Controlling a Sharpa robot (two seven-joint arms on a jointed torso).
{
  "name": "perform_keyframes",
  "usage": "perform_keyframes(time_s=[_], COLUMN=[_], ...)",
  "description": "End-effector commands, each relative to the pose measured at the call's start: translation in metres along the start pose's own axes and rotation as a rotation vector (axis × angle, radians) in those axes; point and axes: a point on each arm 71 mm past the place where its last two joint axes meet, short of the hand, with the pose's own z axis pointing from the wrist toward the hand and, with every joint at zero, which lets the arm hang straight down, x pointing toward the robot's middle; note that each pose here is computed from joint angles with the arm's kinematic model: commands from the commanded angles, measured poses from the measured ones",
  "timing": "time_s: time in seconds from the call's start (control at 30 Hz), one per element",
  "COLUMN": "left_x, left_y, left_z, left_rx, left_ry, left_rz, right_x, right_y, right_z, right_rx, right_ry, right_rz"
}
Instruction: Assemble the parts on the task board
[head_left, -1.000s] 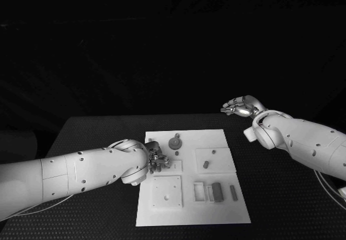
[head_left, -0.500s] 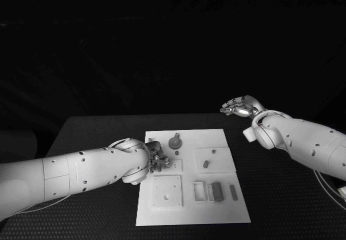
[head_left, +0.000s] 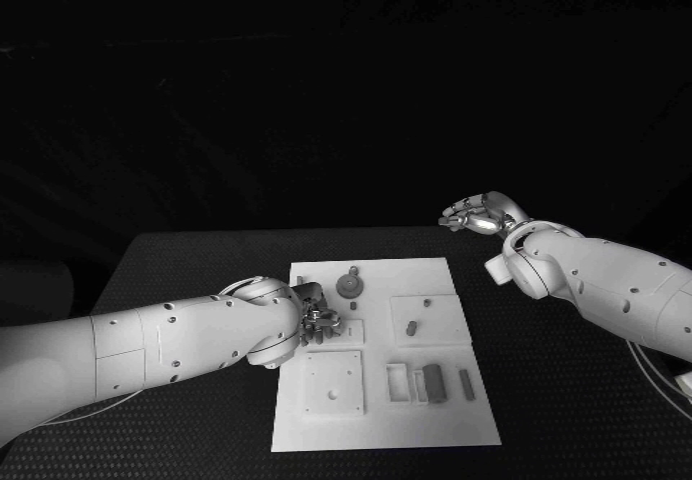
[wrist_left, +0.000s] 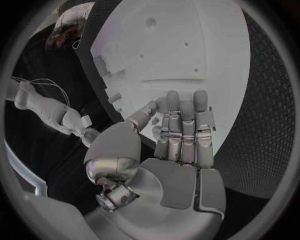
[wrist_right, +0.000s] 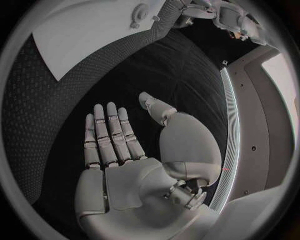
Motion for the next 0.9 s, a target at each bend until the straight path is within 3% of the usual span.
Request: perform_keyframes(time_s=[0.03,0.37,0.9], left_x=[0.0035,0.0033,0.0004], left_y=[-0.0013,0.0003,0.0092], left_z=[0.0008,0.0009,-0.0038], left_rx=[0.004,0.002,-0.006], left_ry=[0.018,0.021,0.004], left_rz=[0.014,0.015,-0.001], right_x=[0.002,0.002,0.001], right_y=[0.002,0.001,-0.002], right_z=[0.000,-0.001,-0.001], right_rx=[-0.015,-0.015,-0.010], right_ry=[0.022,0.026,0.019], right_rz=[0.004,0.006,0.003])
